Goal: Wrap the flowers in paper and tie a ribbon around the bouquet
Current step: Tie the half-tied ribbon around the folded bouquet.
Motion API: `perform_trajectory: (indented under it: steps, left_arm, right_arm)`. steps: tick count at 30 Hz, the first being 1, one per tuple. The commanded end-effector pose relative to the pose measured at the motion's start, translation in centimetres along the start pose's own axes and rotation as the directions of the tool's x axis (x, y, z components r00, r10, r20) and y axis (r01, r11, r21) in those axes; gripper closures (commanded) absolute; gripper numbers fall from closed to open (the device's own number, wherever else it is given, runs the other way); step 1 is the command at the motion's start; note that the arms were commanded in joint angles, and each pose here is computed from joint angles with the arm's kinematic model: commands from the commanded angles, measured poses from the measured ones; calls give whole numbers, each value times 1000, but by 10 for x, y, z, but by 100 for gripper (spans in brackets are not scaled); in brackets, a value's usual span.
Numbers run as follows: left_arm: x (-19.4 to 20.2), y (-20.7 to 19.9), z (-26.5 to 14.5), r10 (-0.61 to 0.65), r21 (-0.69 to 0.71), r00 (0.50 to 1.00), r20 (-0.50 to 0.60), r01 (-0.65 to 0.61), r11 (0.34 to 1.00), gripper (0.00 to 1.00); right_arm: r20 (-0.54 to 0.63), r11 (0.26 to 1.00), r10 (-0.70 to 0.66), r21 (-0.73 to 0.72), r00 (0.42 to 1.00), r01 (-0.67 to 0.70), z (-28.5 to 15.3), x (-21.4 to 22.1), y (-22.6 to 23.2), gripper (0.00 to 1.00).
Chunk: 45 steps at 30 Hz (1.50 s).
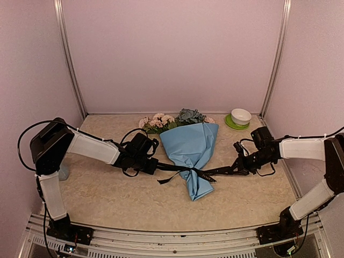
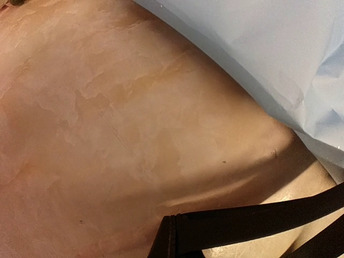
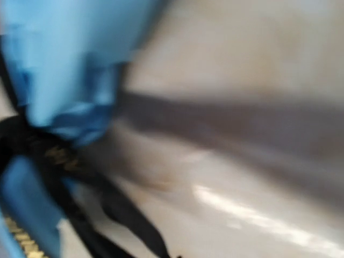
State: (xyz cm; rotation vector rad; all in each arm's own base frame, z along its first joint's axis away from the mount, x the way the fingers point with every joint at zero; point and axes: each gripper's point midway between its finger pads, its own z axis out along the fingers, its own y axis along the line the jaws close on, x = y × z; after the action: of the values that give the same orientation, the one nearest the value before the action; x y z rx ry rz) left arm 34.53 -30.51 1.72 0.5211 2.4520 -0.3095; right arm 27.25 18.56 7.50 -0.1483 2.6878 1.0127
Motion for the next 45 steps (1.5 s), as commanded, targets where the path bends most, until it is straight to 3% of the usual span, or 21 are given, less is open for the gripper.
perform_trajectory:
  steps: [1, 13, 40, 41, 43, 45]
  left_arm:
    - [41, 16, 11, 6, -40, 993, -118, -10, 999, 100]
    - [52, 24, 12, 19, -74, 988, -151, -31, 997, 100]
    - [58, 27, 7, 64, -62, 984, -167, -75, 995, 100]
    - [52, 16, 5, 90, -40, 984, -153, -97, 994, 100]
    - [43, -8, 0, 184, -15, 975, -124, -187, 982, 100]
    - [36, -27, -5, 225, 24, 971, -81, -224, 974, 100]
  right_arm:
    - [-32, 995, 36, 98, 999, -32, 3, 12, -32, 100]
    - [-13, 974, 84, 212, 996, -79, 1, 17, -75, 100]
    - [-3, 966, 145, 215, 989, -141, 2, 30, -100, 100]
    - [-4, 972, 136, 191, 991, -133, 2, 27, -95, 96]
    - [11, 977, 122, 177, 993, -122, -1, 18, -89, 68]
    - [42, 973, 98, 208, 994, -104, -10, 6, -86, 53]
